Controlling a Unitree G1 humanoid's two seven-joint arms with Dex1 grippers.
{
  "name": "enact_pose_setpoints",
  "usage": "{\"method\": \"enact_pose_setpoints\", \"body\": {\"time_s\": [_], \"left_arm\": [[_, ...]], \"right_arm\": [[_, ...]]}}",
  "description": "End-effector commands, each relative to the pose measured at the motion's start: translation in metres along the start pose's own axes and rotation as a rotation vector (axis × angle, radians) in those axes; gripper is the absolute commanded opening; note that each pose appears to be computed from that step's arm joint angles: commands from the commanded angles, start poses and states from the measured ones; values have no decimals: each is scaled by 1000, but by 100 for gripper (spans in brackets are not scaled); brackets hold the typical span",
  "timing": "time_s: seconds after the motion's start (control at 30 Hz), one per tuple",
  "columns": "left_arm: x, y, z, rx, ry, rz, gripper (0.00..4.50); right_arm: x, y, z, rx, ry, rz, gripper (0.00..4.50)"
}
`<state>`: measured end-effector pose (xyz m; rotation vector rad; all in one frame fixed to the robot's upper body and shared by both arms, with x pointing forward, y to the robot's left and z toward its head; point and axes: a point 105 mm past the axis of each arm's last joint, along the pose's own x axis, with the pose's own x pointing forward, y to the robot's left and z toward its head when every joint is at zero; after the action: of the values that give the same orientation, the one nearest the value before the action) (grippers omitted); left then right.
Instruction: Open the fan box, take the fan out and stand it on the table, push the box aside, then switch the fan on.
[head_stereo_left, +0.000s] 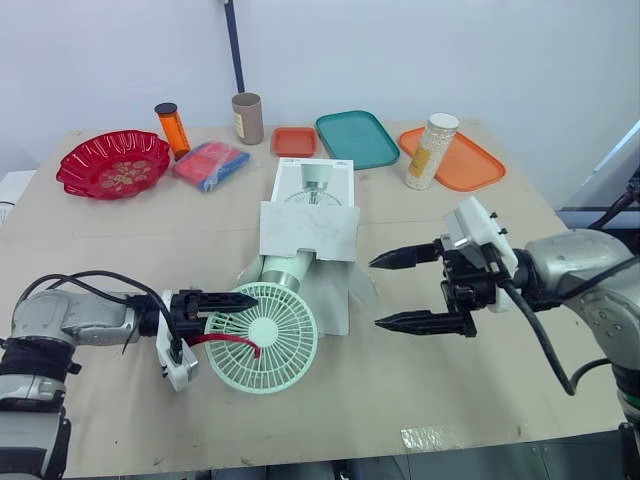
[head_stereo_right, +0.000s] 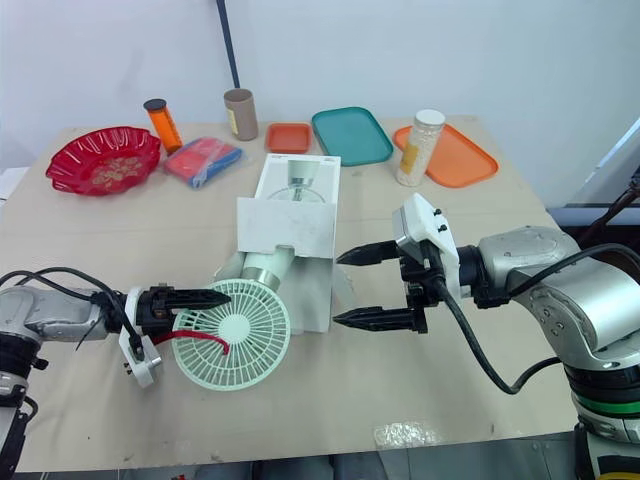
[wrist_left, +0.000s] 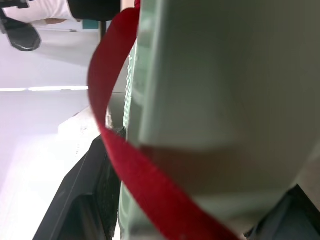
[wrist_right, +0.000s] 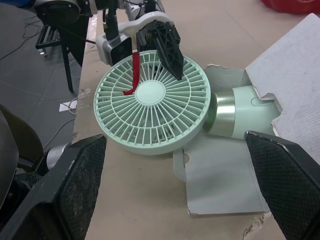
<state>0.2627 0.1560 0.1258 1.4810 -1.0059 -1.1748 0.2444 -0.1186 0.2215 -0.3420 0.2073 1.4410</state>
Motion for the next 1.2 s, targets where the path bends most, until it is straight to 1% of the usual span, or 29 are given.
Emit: {"method": "enact_pose_setpoints", "body": {"time_s": [0.03, 0.07, 0.1, 0.37, 0.57, 0.73, 0.87, 1.0, 1.07, 1.1, 1.2], "left_arm": [[-4, 18, 12, 14, -44, 78, 233], [-5, 20, 13, 11, -43, 86, 214], [-5, 21, 14, 5, -45, 92, 207], [-5, 35, 24, -84, -44, 123, 207], [-5, 43, 23, -119, -14, 137, 204], [-6, 56, 21, -160, 13, 180, 204], [-6, 65, 23, -214, 18, 199, 204], [-7, 69, 27, -238, 11, 178, 204], [-8, 72, 24, -286, 34, 188, 204], [-9, 76, 21, -333, 53, 215, 204], [-7, 84, 20, -462, 58, 250, 204]], "right_arm": [[-4, 1, 7, -57, 1, -19, 450], [-4, 0, 8, -58, 0, -21, 450], [-5, 0, 8, -56, -1, -23, 450], [-7, -5, 12, -42, -19, -38, 450], [-7, -5, 11, -39, -20, -39, 450], [-7, -6, 12, -38, -23, -47, 450], [-8, -7, 13, -31, -30, -57, 450], [-9, -9, 13, -23, -37, -66, 450], [-9, -10, 13, -21, -40, -70, 450], [-9, -10, 13, -20, -42, -71, 450], [-8, -11, 11, -18, -41, -74, 450]]}}
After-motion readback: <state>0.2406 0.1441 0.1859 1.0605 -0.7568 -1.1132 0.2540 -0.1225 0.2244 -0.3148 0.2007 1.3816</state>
